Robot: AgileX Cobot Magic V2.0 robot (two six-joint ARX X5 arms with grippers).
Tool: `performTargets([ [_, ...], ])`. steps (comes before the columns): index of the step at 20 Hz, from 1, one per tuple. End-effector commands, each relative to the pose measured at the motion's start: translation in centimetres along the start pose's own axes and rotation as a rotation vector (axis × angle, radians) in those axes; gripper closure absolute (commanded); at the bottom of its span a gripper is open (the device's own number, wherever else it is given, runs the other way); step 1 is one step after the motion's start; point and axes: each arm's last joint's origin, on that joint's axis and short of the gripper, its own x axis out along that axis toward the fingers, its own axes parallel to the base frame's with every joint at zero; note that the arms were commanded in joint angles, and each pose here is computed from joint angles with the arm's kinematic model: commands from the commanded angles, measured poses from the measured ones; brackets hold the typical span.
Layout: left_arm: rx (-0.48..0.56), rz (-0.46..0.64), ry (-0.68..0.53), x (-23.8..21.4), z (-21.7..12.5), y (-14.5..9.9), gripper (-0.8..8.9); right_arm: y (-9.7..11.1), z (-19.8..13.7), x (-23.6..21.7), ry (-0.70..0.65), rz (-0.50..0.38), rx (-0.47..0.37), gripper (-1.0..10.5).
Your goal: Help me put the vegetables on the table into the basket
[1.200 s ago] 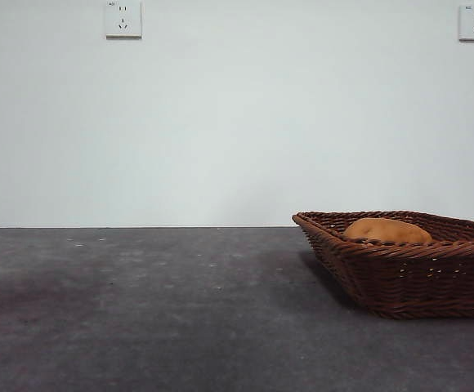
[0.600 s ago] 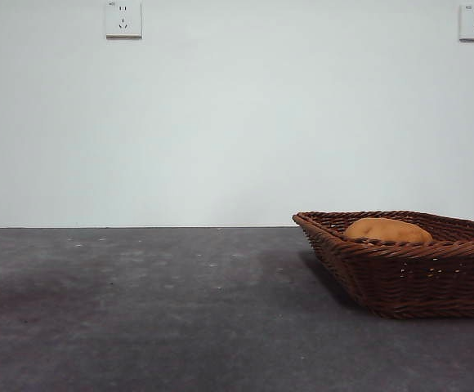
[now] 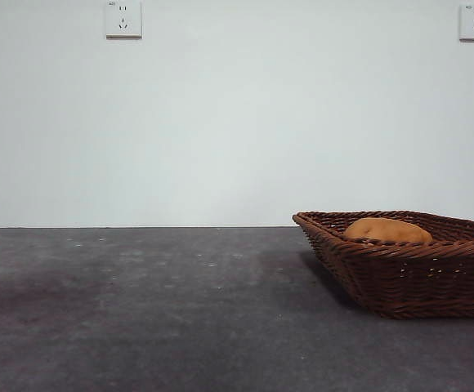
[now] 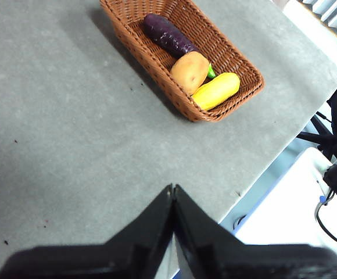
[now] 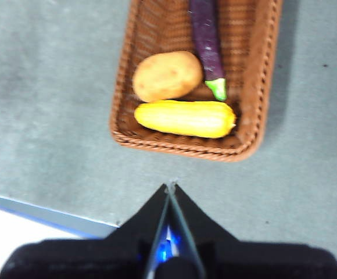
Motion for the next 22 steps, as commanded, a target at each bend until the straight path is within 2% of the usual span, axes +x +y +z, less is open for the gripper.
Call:
performTargets([
  [1,0.016,0.004,-0.004,0.1,0.1,0.1,8.18,-0.3,0.4,0.3,0.0,-0.015,-0.01,9.5],
  [6,0.043,-0.003,-0.033,-0.4,0.7,-0.3,8.17,-1.0,1.4,1.5,0.05,-0.017,0.013,9.5],
  [12,0.213,0.008,-0.316,-1.8,3.0,-1.1,8.18,-1.9,2.7,3.0,0.068,-0.016,0.022,9.5],
  [13,0.241,0.06,-0.362,-2.4,3.1,-1.3,8.18,-2.0,3.1,3.2,0.05,-0.018,0.013,9.5],
  [16,0.32,0.368,-0.486,-4.7,2.9,-0.8,8.18,-2.3,4.2,3.5,-0.029,-0.029,-0.024,9.5],
  [22,0.357,0.652,-0.586,-6.5,-0.1,1.1,8.18,-2.8,6.4,3.6,-0.212,-0.093,-0.108,9.5],
])
